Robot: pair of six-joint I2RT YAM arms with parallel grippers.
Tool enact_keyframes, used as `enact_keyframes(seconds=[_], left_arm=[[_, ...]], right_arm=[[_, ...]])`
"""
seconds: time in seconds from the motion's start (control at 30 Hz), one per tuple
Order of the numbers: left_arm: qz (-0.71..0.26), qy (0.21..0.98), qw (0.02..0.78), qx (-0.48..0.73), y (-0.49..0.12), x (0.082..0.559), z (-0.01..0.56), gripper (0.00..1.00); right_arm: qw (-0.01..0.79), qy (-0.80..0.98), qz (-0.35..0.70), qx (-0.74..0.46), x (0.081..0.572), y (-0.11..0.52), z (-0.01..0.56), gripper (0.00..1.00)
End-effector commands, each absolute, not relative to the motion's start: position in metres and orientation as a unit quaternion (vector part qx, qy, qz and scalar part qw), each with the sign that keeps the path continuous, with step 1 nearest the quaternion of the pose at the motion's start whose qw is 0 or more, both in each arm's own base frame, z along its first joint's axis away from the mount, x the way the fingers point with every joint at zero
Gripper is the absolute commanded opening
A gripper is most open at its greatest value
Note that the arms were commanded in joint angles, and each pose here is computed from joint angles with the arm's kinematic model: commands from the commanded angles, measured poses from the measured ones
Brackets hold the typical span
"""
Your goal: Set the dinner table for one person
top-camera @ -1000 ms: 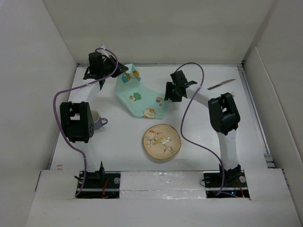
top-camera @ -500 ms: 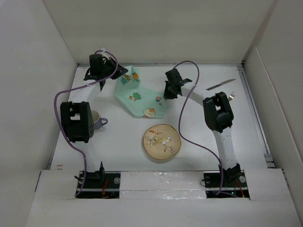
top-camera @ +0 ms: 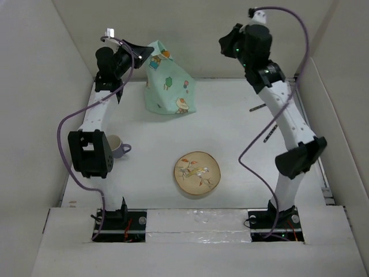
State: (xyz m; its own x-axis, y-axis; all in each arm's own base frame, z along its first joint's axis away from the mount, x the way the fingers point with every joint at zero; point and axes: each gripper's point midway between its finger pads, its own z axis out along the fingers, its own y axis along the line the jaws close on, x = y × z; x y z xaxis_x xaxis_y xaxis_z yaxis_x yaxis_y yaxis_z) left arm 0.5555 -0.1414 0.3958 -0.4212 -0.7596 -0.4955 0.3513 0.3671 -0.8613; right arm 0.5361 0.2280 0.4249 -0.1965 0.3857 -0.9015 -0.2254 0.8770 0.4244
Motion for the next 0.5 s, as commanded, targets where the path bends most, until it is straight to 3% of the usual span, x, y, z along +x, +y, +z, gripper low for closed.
enact_keyframes(seconds=[0.0,0.03,0.07,0.2,0.37,0.47], left_arm=[[-0.587,0.584,0.545,-0.131,-0.142,0.493,0.452,0.00],[-0.585,0.610,0.508,-0.163,-0.143,0.490,0.404,0.00],[-0.588,0.608,0.508,-0.162,-0.143,0.484,0.397,0.00],[-0.573,0.647,0.481,-0.145,-0.161,0.458,0.358,0.00],[-0.576,0.622,0.527,-0.057,-0.203,0.438,0.440,0.00],[-0.574,0.587,0.570,-0.032,-0.206,0.431,0.502,0.00]], right_arm=[[0.660,0.710,0.244,0.036,0.504,0.215,0.455,0.00],[0.648,0.721,0.245,0.031,0.499,0.216,0.440,0.00],[0.610,0.756,0.236,0.025,0.497,0.219,0.386,0.00],[0.553,0.793,0.258,0.006,0.469,0.237,0.312,0.00],[0.528,0.802,0.277,-0.024,0.445,0.249,0.296,0.00],[0.516,0.808,0.282,-0.045,0.435,0.255,0.295,0.20]])
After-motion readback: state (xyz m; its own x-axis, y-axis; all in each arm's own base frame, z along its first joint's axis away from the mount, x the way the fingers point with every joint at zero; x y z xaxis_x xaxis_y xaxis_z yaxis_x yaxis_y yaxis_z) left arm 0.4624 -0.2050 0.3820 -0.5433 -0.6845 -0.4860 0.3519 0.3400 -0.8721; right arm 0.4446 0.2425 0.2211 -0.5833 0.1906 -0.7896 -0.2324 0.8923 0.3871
